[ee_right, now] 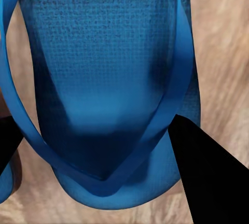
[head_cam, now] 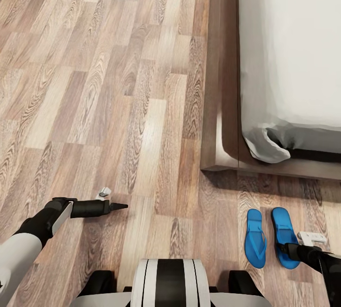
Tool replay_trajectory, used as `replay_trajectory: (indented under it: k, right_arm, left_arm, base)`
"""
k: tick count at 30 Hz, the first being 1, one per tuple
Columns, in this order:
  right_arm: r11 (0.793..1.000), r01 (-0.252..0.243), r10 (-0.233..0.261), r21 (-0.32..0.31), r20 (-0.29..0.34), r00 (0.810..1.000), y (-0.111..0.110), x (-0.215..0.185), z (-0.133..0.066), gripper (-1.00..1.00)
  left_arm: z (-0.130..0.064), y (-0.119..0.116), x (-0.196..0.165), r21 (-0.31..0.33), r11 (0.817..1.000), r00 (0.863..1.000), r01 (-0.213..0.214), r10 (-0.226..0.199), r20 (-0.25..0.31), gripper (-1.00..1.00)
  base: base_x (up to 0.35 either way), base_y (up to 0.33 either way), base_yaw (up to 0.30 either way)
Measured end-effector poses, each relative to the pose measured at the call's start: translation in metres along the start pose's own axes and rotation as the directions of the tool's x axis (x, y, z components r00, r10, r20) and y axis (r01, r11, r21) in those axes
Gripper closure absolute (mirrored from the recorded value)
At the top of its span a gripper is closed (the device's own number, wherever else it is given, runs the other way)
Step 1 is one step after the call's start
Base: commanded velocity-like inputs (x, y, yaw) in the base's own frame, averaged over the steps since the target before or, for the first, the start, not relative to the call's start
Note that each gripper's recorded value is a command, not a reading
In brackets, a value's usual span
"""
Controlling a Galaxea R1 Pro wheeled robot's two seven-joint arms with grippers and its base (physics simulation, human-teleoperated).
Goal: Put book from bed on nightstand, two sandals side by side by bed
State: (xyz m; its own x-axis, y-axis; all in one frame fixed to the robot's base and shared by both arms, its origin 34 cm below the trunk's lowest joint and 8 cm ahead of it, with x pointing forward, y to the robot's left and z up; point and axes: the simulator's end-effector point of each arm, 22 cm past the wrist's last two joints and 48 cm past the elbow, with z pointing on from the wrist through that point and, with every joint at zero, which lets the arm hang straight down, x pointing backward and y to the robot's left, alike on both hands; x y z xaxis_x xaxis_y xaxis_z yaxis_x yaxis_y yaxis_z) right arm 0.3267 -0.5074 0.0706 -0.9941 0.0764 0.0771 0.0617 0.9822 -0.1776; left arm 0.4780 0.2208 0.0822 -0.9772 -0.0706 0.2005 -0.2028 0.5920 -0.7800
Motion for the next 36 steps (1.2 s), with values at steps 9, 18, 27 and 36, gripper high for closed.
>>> replay_trajectory:
  k: [9, 18, 27, 36]
  right_arm:
    - [1.000, 0.004, -0.004, 0.000, -0.020, 1.000, 0.001, 0.008, 0.006, 1.00]
    - [1.000, 0.006, -0.006, 0.001, -0.035, 0.999, 0.001, 0.014, 0.010, 1.00]
    - [1.000, 0.006, -0.006, 0.002, -0.035, 0.999, 0.001, 0.014, 0.010, 1.00]
    - [1.000, 0.006, -0.006, 0.002, -0.034, 0.999, 0.001, 0.014, 0.010, -1.00]
  left_arm:
    - [0.006, 0.008, 0.006, -0.001, 1.000, 1.000, 0.016, -0.016, -0.012, -1.00]
    - [0.010, 0.014, 0.011, -0.003, 1.000, 0.999, 0.029, -0.029, -0.021, -1.00]
    - [0.010, 0.014, 0.011, -0.003, 1.000, 0.999, 0.029, -0.029, -0.021, -1.00]
    - [0.010, 0.014, 0.011, -0.003, 1.000, 0.999, 0.029, -0.029, -0.021, -1.00]
  base:
    - [0.000, 0.000, 0.000]
    - [0.000, 0.000, 0.000]
    - [0.000, 0.000, 0.000]
    - [0.000, 0.000, 0.000]
